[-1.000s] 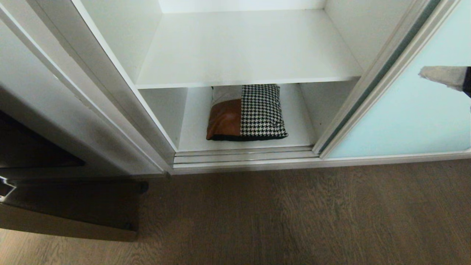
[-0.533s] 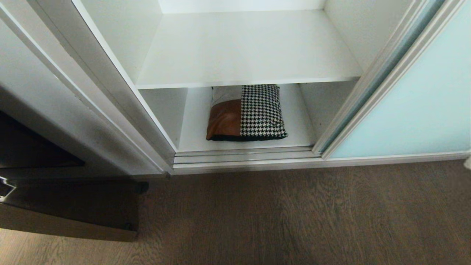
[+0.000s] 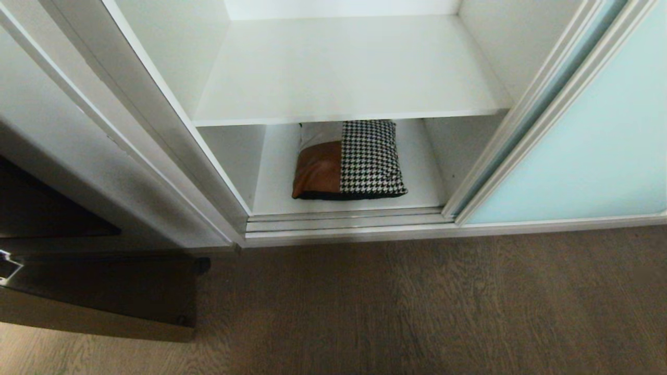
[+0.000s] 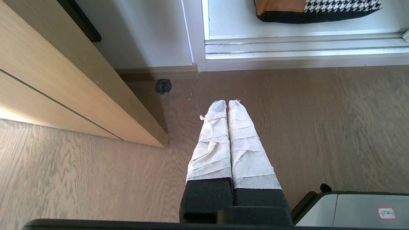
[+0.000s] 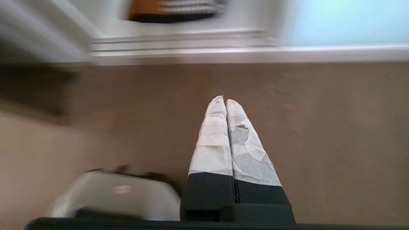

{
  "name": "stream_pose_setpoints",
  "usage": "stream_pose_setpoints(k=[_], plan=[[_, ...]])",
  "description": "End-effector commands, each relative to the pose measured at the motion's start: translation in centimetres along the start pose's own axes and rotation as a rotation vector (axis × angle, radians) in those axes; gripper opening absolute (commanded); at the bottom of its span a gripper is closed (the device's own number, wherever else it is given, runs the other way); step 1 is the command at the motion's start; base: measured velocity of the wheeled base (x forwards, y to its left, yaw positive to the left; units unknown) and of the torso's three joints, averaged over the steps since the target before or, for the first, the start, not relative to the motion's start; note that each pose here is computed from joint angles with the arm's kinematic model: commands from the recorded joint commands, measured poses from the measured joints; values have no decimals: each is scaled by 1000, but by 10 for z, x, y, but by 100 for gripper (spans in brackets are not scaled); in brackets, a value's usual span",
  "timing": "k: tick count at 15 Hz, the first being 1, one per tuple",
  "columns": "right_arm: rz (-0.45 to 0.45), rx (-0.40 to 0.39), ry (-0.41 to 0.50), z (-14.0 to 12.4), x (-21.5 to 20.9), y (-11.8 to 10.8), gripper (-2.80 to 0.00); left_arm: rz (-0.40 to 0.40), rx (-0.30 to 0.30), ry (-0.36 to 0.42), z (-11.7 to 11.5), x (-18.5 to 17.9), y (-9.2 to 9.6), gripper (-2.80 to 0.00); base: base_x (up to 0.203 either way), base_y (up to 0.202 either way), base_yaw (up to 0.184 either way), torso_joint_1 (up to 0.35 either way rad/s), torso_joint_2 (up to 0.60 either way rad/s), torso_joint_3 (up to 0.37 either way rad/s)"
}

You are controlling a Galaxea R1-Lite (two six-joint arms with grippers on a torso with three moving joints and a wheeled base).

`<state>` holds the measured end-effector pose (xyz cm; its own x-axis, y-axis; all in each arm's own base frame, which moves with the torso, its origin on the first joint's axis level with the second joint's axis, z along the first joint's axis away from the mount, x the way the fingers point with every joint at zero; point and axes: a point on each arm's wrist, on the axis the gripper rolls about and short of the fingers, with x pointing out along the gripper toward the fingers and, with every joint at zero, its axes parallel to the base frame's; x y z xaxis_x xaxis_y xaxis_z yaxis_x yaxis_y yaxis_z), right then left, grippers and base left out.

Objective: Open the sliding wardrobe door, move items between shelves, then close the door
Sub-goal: Open the door

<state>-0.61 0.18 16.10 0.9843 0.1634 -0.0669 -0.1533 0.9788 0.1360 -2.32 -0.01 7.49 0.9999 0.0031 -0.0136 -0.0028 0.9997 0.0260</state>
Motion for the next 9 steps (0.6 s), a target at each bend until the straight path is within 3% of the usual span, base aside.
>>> stream_pose_setpoints(k=[1, 4, 9], plan=[[-86, -50, 12, -34, 2, -6, -280, 0, 0, 2, 0, 0, 0, -280, 0, 0, 0, 0, 0, 0], [-141, -166, 13, -74, 2, -11, -280, -1, 0, 1, 0, 0, 0, -280, 0, 0, 0, 0, 0, 0], [-131, -181, -74, -86, -11, -10, -280, -1, 0, 0, 0, 0, 0, -280, 0, 0, 0, 0, 0, 0]])
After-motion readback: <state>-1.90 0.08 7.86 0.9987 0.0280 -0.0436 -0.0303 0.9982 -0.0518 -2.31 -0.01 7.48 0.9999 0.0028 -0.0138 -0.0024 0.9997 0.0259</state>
